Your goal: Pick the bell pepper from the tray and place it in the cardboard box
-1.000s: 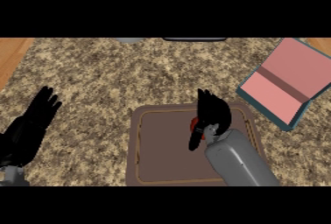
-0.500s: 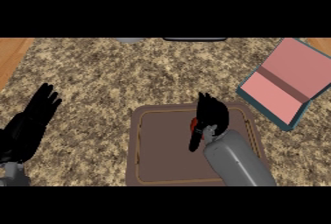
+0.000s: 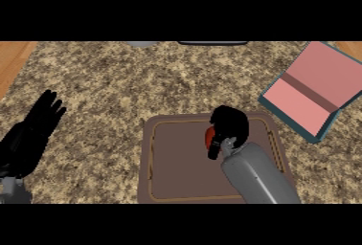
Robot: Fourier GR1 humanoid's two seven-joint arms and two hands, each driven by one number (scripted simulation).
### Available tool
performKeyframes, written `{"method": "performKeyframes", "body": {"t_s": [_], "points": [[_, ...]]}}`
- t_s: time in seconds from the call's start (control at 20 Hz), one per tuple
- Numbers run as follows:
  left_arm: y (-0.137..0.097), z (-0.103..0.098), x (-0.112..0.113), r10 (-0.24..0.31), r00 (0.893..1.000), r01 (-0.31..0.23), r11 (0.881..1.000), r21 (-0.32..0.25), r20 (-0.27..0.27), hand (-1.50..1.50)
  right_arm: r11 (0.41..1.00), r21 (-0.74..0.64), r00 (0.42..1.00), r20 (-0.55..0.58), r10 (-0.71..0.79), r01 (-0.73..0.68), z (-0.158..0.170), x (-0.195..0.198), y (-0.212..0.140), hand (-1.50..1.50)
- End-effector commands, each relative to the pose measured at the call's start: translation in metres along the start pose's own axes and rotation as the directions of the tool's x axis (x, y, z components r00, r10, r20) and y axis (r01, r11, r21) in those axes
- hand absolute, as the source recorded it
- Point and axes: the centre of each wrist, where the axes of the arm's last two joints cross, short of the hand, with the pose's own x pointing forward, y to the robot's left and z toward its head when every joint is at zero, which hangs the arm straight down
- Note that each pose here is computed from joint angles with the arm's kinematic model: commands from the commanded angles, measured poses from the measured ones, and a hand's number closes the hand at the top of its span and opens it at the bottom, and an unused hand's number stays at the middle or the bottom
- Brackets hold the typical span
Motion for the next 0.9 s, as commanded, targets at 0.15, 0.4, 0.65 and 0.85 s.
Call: {"method": "performKeyframes", "body": {"t_s": [0.15,0.4,0.65,0.85], "points": [[0.007,0.013,-0.007,-0.016,1.000,0.016,1.000,-0.004,0.004,0.00,0.998,0.002,0.988,0.141,0.058,-0.059,0.002,-0.017,0.011,1.50],[-0.003,0.011,-0.006,0.008,1.000,-0.009,1.000,-0.018,-0.010,0.00,0.986,-0.006,0.882,0.445,0.154,-0.169,0.001,-0.033,-0.011,1.50],[-0.012,-0.006,0.006,0.006,1.000,-0.006,1.000,0.001,0.008,0.00,0.982,-0.043,0.876,0.447,0.181,-0.182,-0.012,-0.040,-0.019,1.50],[0.000,0.009,-0.001,-0.022,1.000,0.022,1.000,0.000,0.014,0.00,0.977,-0.156,0.879,0.433,0.200,-0.146,0.002,-0.052,-0.021,1.50]]}}
